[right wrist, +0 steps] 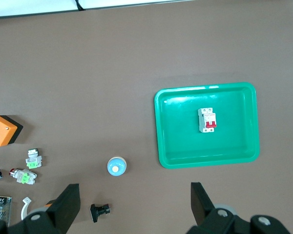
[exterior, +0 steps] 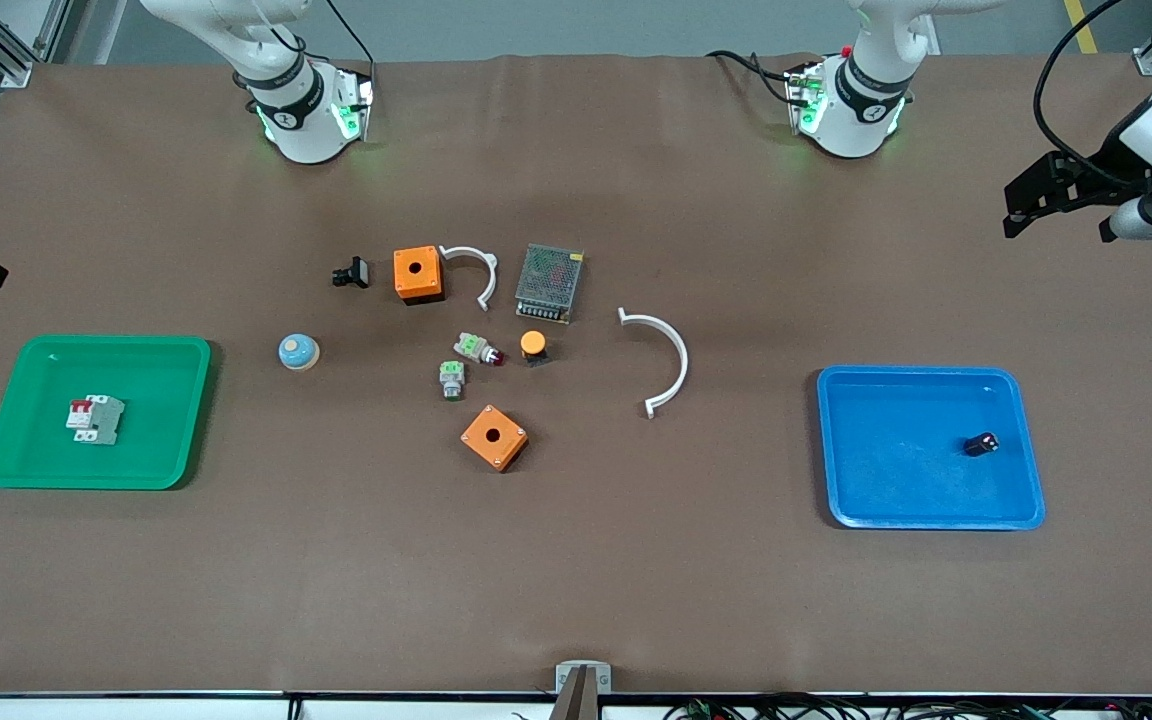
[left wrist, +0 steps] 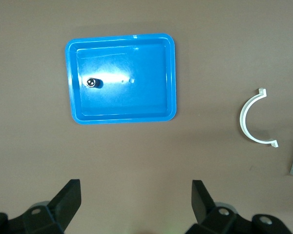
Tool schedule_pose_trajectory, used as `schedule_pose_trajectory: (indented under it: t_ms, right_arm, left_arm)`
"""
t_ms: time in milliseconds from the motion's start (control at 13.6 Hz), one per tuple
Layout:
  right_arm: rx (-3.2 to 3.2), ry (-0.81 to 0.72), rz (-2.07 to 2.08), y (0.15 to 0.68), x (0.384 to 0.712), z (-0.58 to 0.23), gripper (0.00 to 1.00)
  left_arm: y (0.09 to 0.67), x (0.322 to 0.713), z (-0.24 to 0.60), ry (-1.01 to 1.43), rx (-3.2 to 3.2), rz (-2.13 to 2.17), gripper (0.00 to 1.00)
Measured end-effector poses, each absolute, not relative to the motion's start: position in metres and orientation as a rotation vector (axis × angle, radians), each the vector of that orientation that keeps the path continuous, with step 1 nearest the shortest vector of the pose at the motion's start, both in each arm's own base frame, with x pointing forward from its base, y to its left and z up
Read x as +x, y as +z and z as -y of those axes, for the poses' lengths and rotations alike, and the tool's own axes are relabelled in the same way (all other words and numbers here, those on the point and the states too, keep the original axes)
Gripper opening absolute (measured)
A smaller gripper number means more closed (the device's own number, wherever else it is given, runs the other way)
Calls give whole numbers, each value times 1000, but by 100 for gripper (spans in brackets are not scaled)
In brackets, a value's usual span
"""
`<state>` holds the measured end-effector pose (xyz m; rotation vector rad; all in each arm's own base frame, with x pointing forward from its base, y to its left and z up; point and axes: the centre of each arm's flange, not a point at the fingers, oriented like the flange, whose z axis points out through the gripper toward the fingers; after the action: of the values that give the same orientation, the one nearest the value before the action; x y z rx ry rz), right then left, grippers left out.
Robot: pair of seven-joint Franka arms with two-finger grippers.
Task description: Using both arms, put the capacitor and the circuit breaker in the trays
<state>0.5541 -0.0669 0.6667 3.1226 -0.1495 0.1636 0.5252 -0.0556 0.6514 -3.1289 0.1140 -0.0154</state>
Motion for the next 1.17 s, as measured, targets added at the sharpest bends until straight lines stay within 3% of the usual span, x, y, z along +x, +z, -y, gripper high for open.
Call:
schedule_pose_trajectory:
  t_ms: [1173]
  right_arm:
    - [3125, 166, 115, 668, 555, 55, 100]
  left_arm:
    - [649, 542, 45, -23, -3131, -86, 100]
